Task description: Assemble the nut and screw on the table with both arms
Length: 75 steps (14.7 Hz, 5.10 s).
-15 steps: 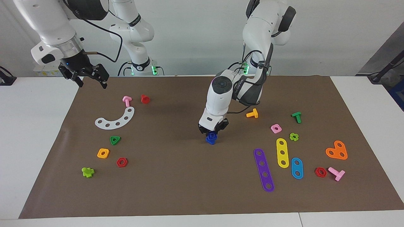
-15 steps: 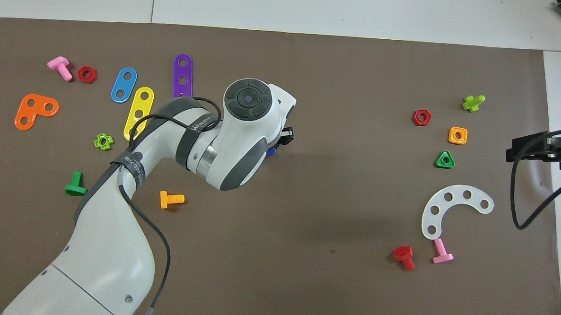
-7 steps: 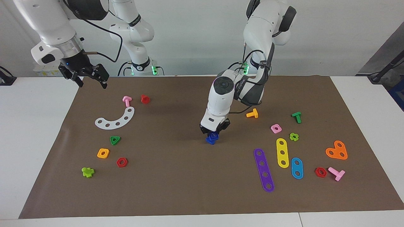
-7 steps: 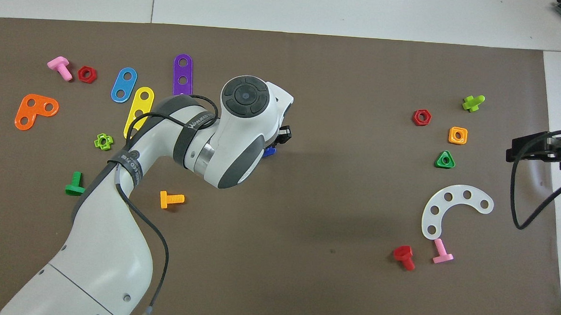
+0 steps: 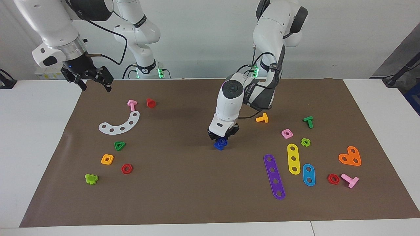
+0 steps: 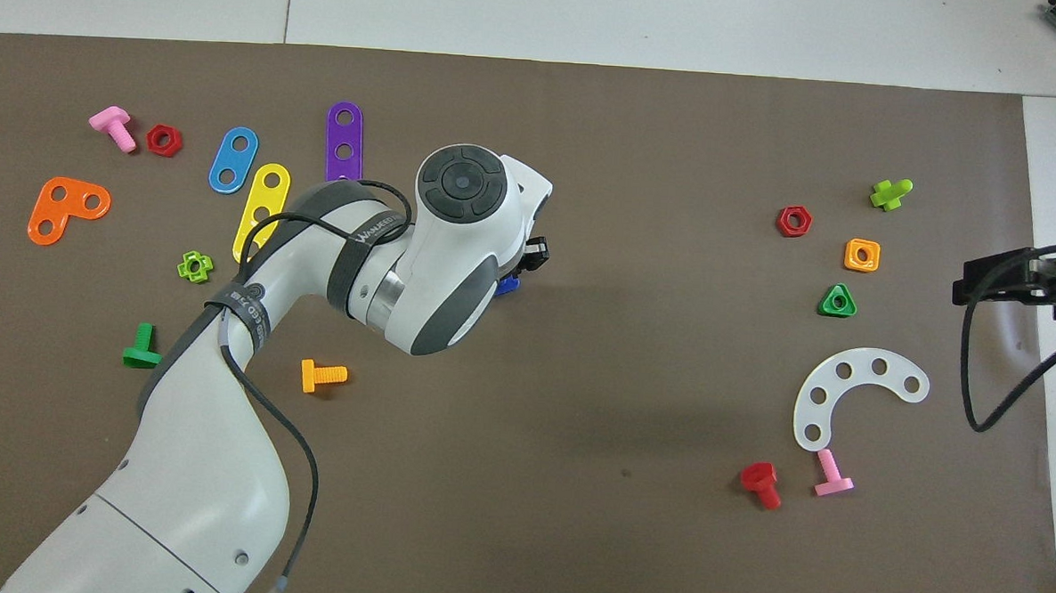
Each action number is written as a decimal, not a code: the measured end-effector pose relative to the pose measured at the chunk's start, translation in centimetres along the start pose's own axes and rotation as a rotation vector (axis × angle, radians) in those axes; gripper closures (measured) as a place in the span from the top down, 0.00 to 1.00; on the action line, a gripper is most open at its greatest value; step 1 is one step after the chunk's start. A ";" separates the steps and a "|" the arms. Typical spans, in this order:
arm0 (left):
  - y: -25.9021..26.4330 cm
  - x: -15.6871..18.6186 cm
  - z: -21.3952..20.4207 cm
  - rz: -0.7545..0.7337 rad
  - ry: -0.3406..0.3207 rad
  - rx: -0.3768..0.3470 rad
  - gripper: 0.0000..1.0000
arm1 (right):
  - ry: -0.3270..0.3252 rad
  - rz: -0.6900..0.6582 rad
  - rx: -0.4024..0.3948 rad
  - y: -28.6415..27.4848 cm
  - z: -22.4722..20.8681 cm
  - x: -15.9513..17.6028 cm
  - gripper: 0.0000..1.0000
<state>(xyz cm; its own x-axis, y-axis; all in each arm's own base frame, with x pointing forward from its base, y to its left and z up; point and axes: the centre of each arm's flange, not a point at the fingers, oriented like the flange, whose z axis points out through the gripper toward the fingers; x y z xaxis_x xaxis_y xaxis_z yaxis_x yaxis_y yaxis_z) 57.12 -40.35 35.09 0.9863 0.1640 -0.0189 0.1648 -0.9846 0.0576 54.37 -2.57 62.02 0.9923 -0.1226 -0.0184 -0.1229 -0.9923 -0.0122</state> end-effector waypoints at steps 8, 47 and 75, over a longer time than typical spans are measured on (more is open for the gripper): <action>0.0 0.0 0.0 -0.009 0.005 -0.005 0.47 | 0.000 0.000 0.000 0.0 0.0 0.0 1.00; -0.1 0.3 0.0 -0.055 -0.019 0.019 0.47 | 0.000 0.000 0.000 0.0 0.0 0.0 1.00; 0.0 -0.5 2.7 -0.081 -0.071 -0.003 0.47 | 0.000 0.000 0.000 0.0 0.0 0.0 1.00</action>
<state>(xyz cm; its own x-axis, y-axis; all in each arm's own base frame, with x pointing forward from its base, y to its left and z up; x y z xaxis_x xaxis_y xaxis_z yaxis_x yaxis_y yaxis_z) 56.56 -40.61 32.38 0.9666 0.2382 -0.0942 0.2441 -0.9681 0.0563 54.37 -2.57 62.02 0.9923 -0.1225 -0.0184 -0.1227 -0.9924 -0.0122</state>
